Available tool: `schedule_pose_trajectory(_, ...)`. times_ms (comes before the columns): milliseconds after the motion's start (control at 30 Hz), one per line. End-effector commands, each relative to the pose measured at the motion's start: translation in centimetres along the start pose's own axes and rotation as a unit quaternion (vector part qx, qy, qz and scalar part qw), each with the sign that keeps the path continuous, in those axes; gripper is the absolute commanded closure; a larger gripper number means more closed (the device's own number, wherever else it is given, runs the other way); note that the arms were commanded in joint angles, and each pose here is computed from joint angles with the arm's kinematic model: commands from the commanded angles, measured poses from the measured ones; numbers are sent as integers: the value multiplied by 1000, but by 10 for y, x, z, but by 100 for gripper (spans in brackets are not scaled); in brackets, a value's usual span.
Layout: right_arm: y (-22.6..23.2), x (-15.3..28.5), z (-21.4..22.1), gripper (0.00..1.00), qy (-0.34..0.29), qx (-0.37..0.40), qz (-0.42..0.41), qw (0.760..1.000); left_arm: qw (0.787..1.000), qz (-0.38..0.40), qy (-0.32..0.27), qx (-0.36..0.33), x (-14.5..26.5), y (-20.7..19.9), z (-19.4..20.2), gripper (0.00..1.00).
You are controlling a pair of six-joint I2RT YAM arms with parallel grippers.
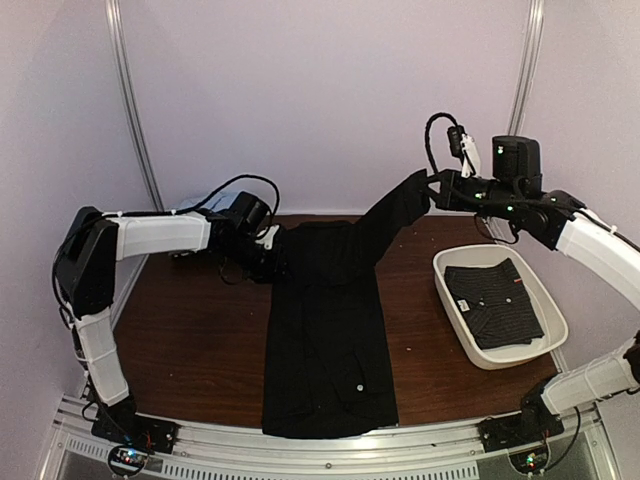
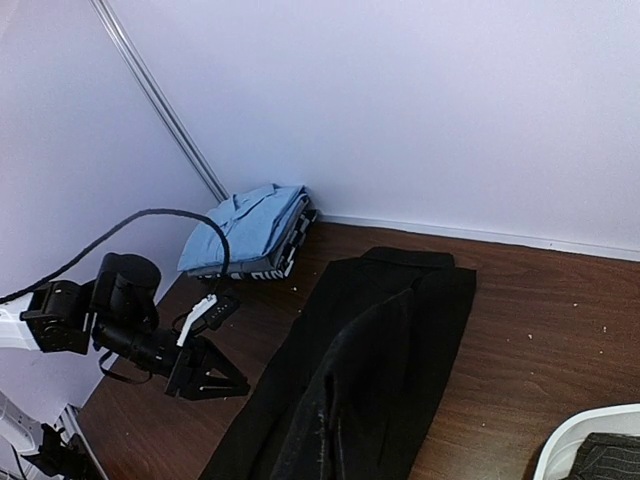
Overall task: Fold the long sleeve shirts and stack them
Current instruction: Fold the sleeve of the rectangle-folded shirt.
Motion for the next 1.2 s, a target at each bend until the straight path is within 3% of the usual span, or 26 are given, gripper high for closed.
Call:
schedule_pose_trajectory(0, 19, 6, -38, 99, -52, 22, -11, 998, 999, 15, -33, -7, -22, 10, -34, 72)
schedule_pose_trajectory(300, 27, 6, -67, 99, -81, 29, 0, 996, 999, 18, -33, 16, -57, 35, -46, 81)
schedule_pose_trajectory(633, 23, -10, -61, 98, -65, 12, 0, 998, 999, 26, -23, 20, -78, 42, -37, 83)
schedule_pose_trajectory(1167, 58, -64, 54, 98, 84, 29, -74, 993, 998, 62, -25, 17, -72, 35, -43, 83)
Point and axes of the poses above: each gripper's point midway between its finger pads, its own x axis back along the fingers, its own y axis along the line the jaws close on, z = x × y, the point moved 1 cm from there along x, back along the fingers, and after that the axes turned 10 degrees about -x, right-handed, at the moved point
